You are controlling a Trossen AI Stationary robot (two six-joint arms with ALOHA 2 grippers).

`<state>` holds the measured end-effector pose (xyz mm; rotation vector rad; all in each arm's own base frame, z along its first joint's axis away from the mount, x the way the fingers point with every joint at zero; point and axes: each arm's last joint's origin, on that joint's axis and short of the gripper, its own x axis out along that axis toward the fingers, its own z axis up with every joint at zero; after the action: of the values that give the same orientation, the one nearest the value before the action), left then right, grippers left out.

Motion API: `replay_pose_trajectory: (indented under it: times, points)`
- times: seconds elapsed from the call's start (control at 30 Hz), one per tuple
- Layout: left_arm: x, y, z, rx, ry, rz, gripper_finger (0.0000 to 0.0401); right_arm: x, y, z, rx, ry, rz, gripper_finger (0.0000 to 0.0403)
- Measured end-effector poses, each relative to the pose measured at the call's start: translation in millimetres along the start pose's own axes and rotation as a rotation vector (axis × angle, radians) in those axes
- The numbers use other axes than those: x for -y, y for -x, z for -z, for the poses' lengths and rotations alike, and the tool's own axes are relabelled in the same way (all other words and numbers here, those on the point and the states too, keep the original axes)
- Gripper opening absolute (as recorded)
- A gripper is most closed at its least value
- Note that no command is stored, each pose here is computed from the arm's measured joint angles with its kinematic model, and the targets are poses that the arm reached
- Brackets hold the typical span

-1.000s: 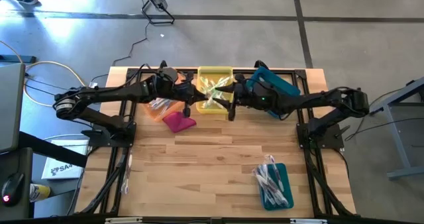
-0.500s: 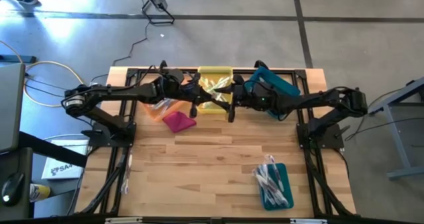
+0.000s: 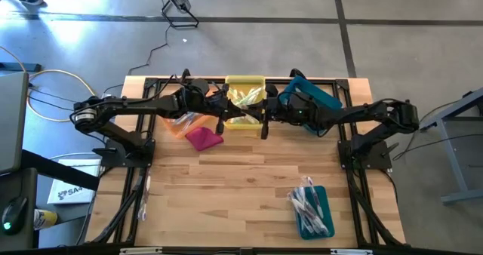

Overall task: Pick & Place Toothbrushes
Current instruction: Put the orange toothbrush into the top blue bin

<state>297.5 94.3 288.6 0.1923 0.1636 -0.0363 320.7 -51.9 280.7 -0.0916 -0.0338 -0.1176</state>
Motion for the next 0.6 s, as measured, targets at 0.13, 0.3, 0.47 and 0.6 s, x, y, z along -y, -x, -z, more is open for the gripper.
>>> replay_pose_trajectory:
  times: [0.13, 0.3, 0.47, 0.6]
  points:
    - [0.3, 0.0, -0.1, 0.002, -0.007, 0.006, 0.0031, -0.1, 0.0, 0.0, 0.0, -0.007, -0.002, 0.0017]
    - [-0.1, 0.0, -0.1, 0.001, -0.044, -0.003, 0.0106, -0.6, 0.0, 0.8, -0.009, -0.014, -0.006, 0.0015]
    - [-1.3, 0.2, -0.4, 0.0, -0.09, -0.025, 0.0171, 2.4, 1.6, 2.9, -0.047, -0.02, 0.018, 0.0015]
    - [-1.4, 0.6, -0.7, 0.0, -0.093, -0.026, 0.0197, 5.4, 9.1, 1.2, -0.119, -0.014, 0.125, 0.0015]
